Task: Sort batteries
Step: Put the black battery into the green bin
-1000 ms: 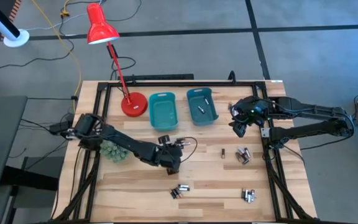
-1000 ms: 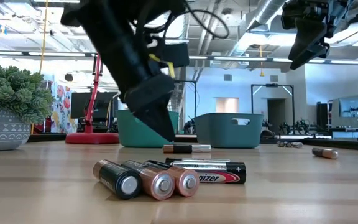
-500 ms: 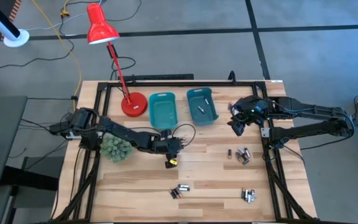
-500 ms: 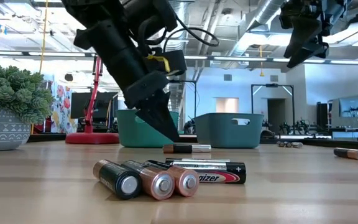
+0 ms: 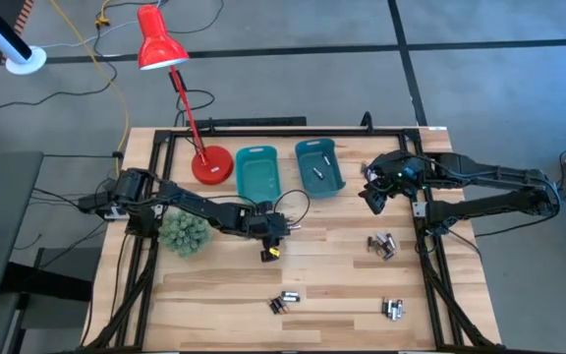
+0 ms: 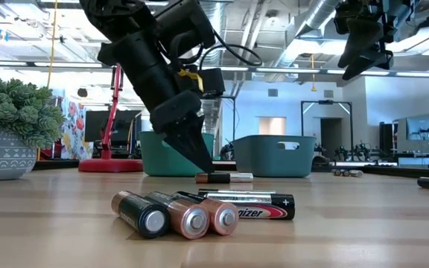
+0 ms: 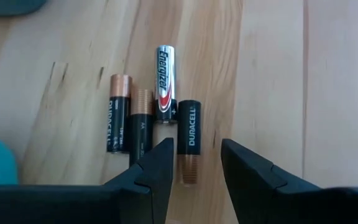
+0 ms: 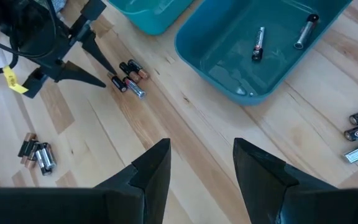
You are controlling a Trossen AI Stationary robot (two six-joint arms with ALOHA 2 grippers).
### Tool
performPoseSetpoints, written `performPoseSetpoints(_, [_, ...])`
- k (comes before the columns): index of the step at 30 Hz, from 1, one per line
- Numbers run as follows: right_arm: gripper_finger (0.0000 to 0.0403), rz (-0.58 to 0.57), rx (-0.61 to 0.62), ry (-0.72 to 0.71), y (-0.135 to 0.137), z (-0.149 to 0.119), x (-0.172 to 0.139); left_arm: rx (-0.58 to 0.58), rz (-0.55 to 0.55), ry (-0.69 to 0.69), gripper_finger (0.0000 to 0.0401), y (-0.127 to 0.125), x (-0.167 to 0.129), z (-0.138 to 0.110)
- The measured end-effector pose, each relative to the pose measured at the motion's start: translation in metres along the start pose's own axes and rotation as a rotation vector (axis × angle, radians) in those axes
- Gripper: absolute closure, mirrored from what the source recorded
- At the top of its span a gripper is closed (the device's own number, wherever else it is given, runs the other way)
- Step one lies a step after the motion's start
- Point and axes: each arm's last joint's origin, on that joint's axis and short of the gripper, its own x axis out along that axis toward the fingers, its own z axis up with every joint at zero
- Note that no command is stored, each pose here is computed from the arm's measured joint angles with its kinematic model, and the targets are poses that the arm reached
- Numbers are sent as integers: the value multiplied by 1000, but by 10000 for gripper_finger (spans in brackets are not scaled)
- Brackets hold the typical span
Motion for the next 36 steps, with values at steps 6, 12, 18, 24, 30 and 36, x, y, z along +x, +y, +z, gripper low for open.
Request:
performPoseSetpoints(6, [214, -1, -1, 0, 0, 0, 0, -11, -3, 0, 272, 0, 0, 0])
performPoseSetpoints(12, [214, -1, -1, 2, 0, 0, 0, -55, -11, 31, 272, -2, 12, -7])
performPoseSetpoints(18, [214, -3, -5, 6, 0, -1, 0, -142, -56, 15, 275, -8, 21, -8])
performPoseSetpoints(24, [214, -3, -14, 5, 0, -1, 0, -148, -73, 21, 334, -20, 19, -11])
performPoseSetpoints(30, [214, -3, -29, 5, 0, -1, 0, -163, -118, 22, 363, -33, 14, -9])
performPoseSetpoints(36, [214, -3, -39, 5, 0, -1, 0, -128, -138, 29, 363, -41, 1, 4])
